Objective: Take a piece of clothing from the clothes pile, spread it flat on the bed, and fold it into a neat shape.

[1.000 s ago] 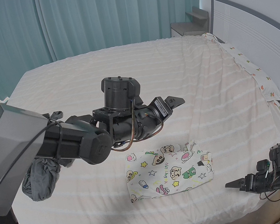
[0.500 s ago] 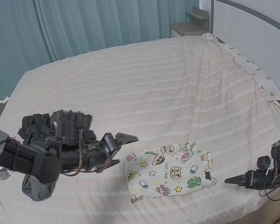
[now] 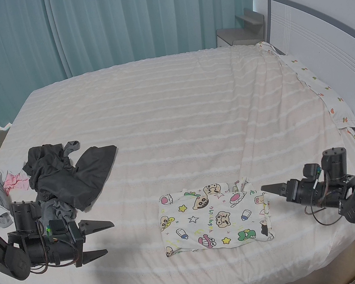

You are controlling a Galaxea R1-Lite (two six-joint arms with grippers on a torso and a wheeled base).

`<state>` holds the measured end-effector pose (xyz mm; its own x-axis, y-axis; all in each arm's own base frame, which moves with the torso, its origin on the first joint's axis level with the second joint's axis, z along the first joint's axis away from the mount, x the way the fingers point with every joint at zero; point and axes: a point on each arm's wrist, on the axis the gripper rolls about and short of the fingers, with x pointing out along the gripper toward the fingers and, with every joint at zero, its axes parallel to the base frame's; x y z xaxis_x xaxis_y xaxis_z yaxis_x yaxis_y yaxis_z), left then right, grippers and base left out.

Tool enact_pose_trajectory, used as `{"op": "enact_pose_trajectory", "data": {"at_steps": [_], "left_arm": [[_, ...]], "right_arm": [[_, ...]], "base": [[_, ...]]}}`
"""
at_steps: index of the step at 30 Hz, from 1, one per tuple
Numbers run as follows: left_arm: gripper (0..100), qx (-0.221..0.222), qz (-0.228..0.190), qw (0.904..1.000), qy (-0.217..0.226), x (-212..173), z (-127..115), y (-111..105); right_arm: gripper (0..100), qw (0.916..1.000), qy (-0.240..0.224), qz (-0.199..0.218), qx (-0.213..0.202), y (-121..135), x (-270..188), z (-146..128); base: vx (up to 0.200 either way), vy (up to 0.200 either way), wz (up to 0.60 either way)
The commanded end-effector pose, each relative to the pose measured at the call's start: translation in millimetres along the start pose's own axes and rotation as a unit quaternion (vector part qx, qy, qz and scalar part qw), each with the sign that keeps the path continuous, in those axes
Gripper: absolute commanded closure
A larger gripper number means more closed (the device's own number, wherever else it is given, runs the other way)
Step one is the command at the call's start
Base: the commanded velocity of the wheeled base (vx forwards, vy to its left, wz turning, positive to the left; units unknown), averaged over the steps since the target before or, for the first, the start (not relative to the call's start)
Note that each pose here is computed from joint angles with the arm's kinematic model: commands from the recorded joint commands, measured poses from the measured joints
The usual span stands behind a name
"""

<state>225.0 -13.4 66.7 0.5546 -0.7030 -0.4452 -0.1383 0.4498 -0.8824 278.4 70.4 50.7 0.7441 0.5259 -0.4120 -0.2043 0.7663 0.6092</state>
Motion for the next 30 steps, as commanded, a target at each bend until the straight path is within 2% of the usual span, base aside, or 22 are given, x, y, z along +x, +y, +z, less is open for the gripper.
{"op": "enact_pose_trajectory", "data": {"at_steps": [1, 14, 18, 30], "left_arm": [[0, -0.041, -0.008, 0.9991, -0.002, -10, 0, 35], [0, -0.006, -0.008, 1.0000, 0.001, -11, -9, 43], [0, -0.006, -0.007, 1.0000, 0.002, -11, -10, 43], [0, -0.005, -0.007, 1.0000, 0.002, -11, -10, 43]], "right_arm": [[0, 0.9994, 0.033, -0.012, 0.006, 2, 55, 15], [0, 0.9977, 0.053, -0.039, 0.016, -15, 73, 10], [0, 0.9979, 0.046, -0.042, 0.016, -16, 74, 15], [0, 0.9967, 0.063, -0.047, 0.017, -19, 79, 4]], "base": [[0.000, 0.000, 0.00], [0.000, 0.000, 0.00], [0.000, 0.000, 0.00], [0.000, 0.000, 0.00]]}}
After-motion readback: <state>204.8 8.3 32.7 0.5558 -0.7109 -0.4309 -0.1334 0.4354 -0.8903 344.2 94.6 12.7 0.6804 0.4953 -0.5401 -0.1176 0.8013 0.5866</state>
